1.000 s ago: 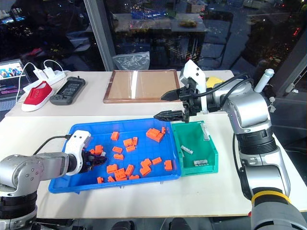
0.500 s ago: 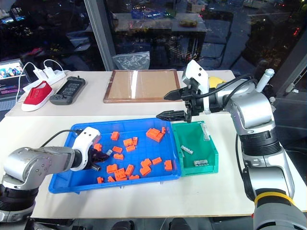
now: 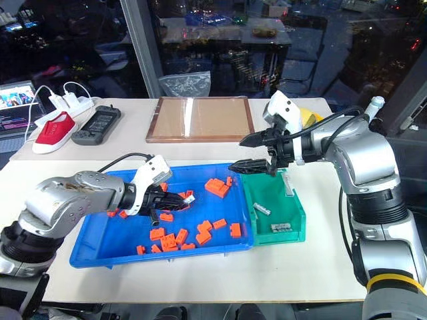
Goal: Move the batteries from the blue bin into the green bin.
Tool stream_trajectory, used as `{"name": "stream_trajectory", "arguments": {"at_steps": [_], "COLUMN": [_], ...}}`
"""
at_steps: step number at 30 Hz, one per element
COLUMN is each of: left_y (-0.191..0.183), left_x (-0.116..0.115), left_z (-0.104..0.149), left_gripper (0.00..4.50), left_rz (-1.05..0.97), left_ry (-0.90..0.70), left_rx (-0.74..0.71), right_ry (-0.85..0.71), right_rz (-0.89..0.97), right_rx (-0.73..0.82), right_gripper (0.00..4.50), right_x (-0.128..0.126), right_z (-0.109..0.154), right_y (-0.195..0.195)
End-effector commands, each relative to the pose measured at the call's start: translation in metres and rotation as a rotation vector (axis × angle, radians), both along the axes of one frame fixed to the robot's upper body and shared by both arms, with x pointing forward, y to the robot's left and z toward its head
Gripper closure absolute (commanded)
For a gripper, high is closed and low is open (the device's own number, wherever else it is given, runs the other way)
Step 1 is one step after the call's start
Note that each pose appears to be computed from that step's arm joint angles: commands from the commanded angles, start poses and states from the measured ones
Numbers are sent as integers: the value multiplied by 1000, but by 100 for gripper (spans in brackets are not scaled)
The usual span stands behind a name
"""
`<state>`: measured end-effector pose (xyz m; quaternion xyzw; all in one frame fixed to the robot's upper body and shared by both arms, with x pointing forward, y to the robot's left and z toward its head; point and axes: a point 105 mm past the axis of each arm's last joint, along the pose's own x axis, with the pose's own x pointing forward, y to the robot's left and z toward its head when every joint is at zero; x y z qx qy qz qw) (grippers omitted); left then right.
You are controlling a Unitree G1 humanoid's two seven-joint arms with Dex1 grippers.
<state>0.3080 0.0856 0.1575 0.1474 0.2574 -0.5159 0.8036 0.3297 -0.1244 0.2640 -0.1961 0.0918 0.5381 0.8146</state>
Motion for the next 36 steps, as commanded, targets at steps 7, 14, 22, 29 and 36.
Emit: {"name": "stream_trajectory", "arguments": {"at_steps": [7, 14, 22, 29, 36], "left_y": [-43, -48, -39, 48, 107], "left_x": [38, 41, 36, 26, -14], "left_z": [-26, -36, 48, 106, 142], "left_gripper": [385, 334, 63, 63, 63], "left_rz": [-158, -204, -203, -70, -24], "left_ry": [-90, -96, -150, -370, -478], "left_rx": [97, 115, 1, 88, 24], "right_ry": [-58, -34, -5, 18, 59], "right_rz": [-64, -139, -51, -39, 26], "right_rx": [16, -6, 24, -103, -197], "right_gripper": [0, 0, 0, 0, 0], "right_x": [-18, -20, -25, -18, -22], "right_z": [14, 7, 12, -5, -20], "right_y": [-11, -27, -17, -23, -21]}}
